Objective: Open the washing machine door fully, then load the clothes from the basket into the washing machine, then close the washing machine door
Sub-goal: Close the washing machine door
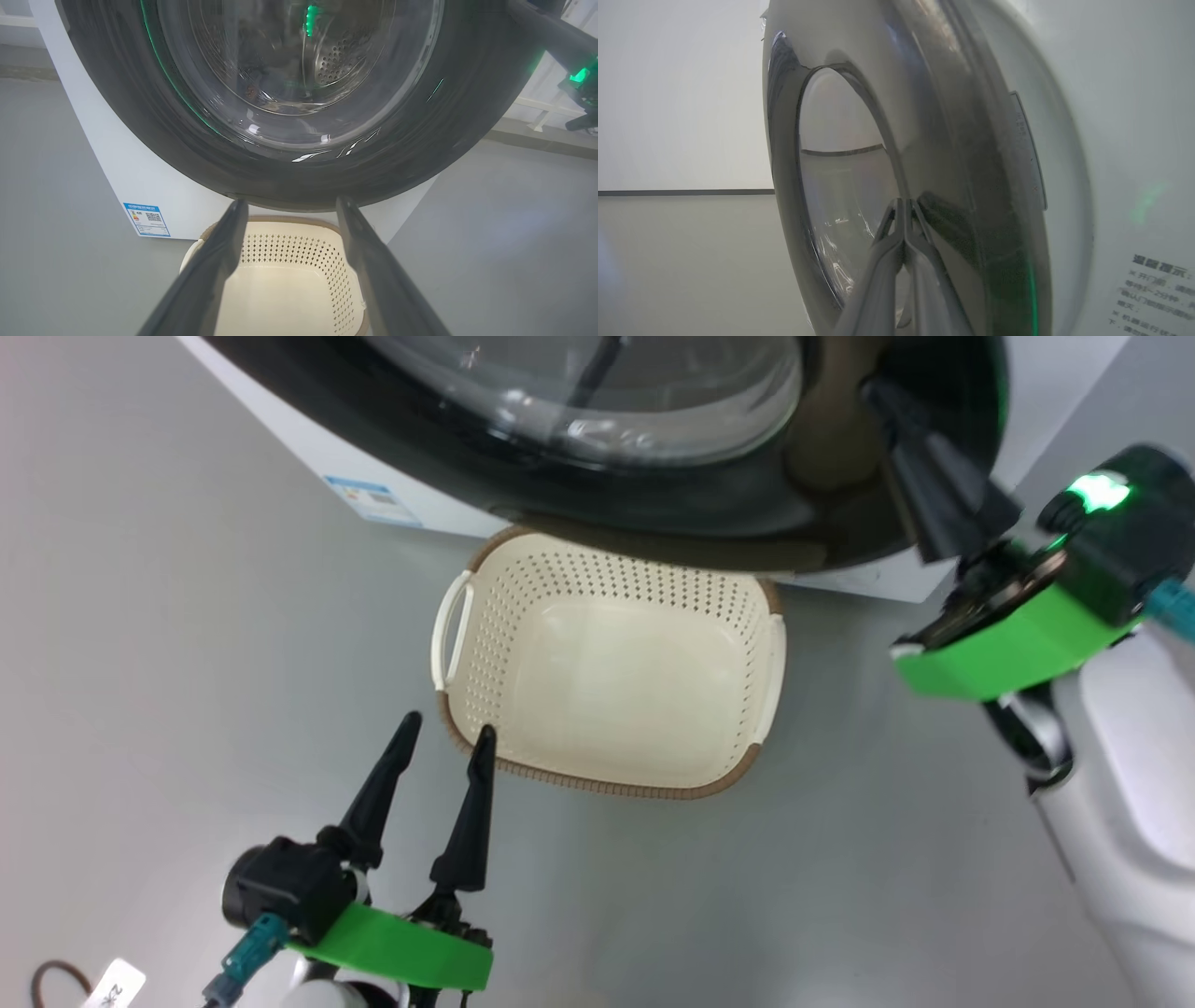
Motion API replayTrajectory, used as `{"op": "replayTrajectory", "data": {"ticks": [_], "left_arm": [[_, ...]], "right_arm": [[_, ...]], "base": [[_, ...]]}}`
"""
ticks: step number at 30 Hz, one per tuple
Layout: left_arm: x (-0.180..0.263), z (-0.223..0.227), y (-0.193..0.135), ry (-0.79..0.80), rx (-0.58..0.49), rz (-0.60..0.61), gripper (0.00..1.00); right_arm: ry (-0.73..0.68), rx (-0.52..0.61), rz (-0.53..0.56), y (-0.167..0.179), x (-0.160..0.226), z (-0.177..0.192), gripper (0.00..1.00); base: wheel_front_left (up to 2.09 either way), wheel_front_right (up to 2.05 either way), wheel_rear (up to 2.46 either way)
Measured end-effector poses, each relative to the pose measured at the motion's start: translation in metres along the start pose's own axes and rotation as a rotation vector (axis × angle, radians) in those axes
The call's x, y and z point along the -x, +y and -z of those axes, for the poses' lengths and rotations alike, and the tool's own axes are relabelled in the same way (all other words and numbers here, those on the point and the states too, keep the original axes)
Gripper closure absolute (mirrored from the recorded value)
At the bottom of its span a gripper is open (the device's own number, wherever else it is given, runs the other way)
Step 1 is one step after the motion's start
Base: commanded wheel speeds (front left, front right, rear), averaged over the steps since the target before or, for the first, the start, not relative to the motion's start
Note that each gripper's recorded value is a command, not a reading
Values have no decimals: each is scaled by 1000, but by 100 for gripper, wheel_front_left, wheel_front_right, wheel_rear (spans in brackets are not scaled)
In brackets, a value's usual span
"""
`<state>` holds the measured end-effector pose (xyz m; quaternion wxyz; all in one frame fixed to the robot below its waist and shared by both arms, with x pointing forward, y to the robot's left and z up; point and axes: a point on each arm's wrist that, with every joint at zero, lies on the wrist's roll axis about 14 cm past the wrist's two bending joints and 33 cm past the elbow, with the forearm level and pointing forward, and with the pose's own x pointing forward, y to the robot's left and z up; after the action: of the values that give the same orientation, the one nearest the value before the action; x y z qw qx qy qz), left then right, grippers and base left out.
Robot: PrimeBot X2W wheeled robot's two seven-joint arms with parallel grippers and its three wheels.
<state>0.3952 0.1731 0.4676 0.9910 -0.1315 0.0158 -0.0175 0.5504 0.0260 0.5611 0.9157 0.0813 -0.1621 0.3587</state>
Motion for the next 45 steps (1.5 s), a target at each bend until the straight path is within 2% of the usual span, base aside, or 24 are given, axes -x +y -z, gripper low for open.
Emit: {"op": "replayTrajectory", "data": {"ticks": [10,13,23,29,30,31,35,36,37,38,45], "left_arm": [[-7,-2,-11,-6,5,36,0],[-5,-2,-12,-6,11,37,0],[-2,-12,-9,-34,22,23,0],[10,-8,7,-23,53,-33,0],[13,-5,9,-14,56,-43,0],[16,-3,12,-10,59,-54,0],[26,0,17,-2,69,-73,0],[31,0,17,-4,77,-76,0],[33,0,17,-3,79,-78,0],[36,0,17,-3,82,-77,0],[49,4,8,4,98,-51,0]], "right_arm": [[-14,48,61,-40,-25,5,100],[-8,58,60,-43,-28,7,100],[-7,82,68,-40,-18,-10,100],[-9,45,70,-16,8,-23,100],[-5,44,71,-13,14,-25,94],[0,42,79,-11,21,-27,71],[19,47,113,-4,51,-37,53],[24,58,143,-4,67,-45,27],[27,67,157,-4,76,-49,9],[33,77,169,-3,85,-52,0],[70,137,303,-13,155,-74,0]], "base": [[0,0,0],[0,0,0],[0,0,0],[0,0,0],[0,0,0],[0,0,0],[0,0,0],[0,0,0],[0,0,0],[0,0,0],[0,0,0]]}}
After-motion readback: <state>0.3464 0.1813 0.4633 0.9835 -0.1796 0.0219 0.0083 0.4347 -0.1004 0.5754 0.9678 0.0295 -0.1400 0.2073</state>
